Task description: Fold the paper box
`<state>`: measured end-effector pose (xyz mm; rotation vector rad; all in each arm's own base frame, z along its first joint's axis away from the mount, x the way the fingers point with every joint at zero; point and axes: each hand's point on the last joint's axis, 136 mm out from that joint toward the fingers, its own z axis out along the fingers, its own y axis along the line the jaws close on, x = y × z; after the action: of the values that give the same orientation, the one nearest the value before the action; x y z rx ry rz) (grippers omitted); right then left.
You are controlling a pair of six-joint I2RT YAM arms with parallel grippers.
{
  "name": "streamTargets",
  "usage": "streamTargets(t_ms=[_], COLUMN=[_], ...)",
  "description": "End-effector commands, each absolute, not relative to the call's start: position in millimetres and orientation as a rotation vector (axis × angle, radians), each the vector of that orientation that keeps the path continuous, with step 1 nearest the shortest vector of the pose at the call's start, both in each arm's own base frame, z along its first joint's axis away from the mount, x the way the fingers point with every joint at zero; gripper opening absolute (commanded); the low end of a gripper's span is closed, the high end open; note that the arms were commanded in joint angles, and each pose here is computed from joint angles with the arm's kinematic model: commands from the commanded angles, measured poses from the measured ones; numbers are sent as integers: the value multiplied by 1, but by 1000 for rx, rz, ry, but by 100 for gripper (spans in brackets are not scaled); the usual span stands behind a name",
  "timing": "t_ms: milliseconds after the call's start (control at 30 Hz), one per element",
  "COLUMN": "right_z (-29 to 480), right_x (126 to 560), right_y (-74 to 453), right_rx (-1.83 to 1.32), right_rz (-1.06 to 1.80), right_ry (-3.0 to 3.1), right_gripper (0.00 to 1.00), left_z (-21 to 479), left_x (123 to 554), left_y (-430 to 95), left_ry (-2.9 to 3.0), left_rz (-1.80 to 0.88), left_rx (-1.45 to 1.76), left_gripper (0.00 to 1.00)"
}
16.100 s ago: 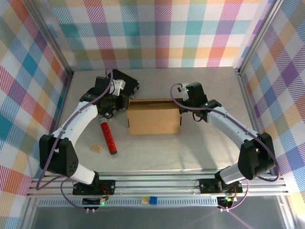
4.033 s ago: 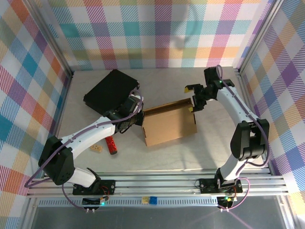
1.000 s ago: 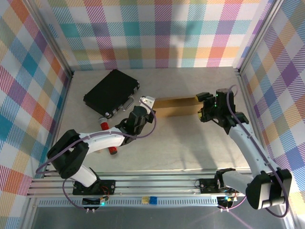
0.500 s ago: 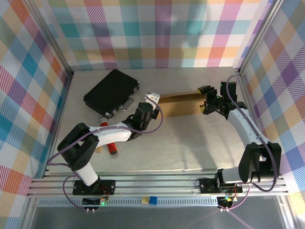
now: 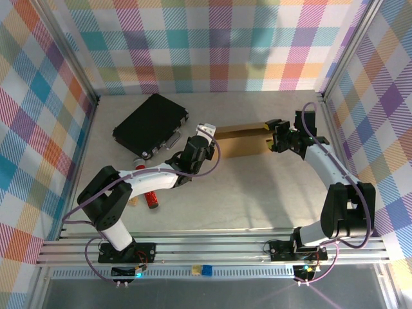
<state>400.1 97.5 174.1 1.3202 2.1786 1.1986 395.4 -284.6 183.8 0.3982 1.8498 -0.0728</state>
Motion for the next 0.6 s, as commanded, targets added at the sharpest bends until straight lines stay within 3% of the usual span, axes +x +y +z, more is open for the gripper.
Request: streamTargets(t_ms=[0, 333, 567], right_z=[150, 137, 131], right_x=[395, 399, 401], right_y=[96, 95, 94], right_rx=[1373, 1407, 1449], right_rz=[1164, 1145, 1133], right_ry=[2223, 2238, 2237], right_gripper=[57, 51, 49], left_z=[162, 182, 217], left_x=[379, 360, 336], left_y=[-282, -291, -301], left_ry=[1953, 2011, 2148], left_rz=[-87, -329, -779], left_rx=[442, 370, 101], left_gripper=[27, 54, 56])
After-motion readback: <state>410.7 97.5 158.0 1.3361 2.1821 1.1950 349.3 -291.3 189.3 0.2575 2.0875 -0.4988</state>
